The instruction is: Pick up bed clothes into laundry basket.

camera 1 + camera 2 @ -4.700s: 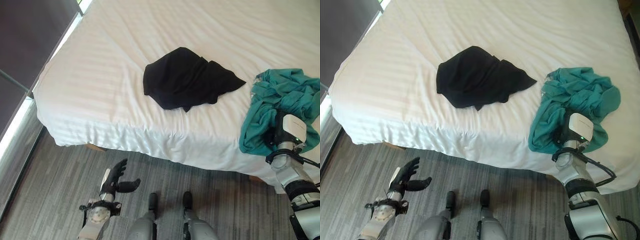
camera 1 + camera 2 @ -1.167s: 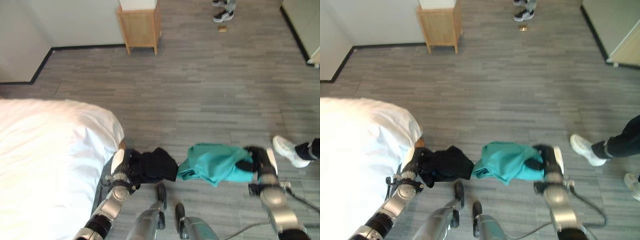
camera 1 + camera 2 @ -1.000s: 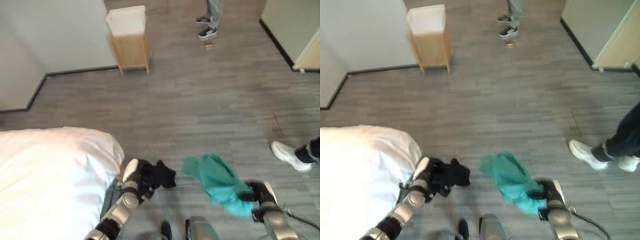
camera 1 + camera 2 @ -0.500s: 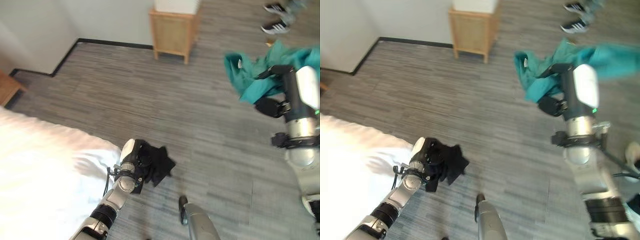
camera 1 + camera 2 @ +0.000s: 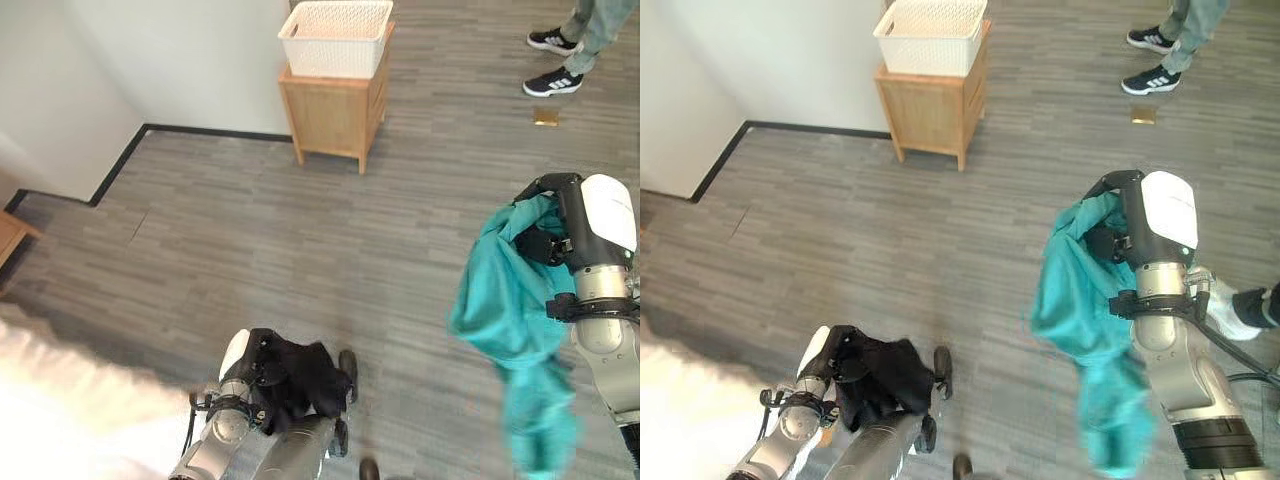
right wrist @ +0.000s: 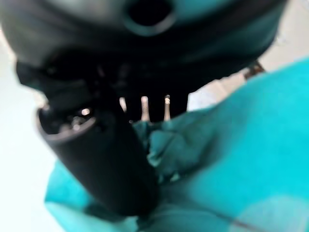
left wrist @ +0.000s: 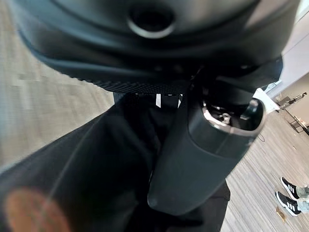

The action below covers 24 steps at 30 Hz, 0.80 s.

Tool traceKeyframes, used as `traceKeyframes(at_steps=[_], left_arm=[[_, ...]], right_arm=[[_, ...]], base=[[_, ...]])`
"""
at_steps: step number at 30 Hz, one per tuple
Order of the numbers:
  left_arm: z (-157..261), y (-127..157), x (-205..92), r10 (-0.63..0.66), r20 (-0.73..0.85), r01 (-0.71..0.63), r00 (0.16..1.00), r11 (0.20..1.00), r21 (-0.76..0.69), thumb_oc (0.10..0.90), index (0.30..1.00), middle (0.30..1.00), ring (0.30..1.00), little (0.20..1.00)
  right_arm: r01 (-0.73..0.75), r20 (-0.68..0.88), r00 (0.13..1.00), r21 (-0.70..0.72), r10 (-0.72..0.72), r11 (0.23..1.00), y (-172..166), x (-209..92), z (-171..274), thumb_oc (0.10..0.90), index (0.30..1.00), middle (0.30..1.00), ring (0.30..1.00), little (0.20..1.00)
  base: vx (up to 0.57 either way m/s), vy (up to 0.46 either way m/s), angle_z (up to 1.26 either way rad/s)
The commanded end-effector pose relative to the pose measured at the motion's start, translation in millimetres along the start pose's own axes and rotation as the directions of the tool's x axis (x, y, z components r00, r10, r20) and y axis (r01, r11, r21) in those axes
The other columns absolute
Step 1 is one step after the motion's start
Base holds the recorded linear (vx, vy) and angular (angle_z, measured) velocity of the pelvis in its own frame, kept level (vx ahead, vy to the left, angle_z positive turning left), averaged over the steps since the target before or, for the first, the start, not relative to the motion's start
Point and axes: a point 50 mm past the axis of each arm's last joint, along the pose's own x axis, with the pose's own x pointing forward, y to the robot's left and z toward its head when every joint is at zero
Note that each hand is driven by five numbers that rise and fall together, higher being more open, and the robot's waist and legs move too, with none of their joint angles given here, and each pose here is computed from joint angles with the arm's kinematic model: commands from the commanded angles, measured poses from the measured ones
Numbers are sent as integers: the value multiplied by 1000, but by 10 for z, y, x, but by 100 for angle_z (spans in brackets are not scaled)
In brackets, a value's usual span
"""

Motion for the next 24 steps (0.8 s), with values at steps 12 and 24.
traceKeyframes(at_steps=[12,24], left_arm=[[1272,563,396,224,460,-213,859,974,-75,400,300,300,300,300],[736,437,310,228,286,-207,931,973,-103,400,300,300,300,300]], right_arm=[[249,251,932,83,-263,965,-419,316,607,400,300,300,300,300],[573,527,656,119,-541,811,-1254,416,1172,400,300,300,300,300]], base=[[378,-120,-3],[82,-196,40]])
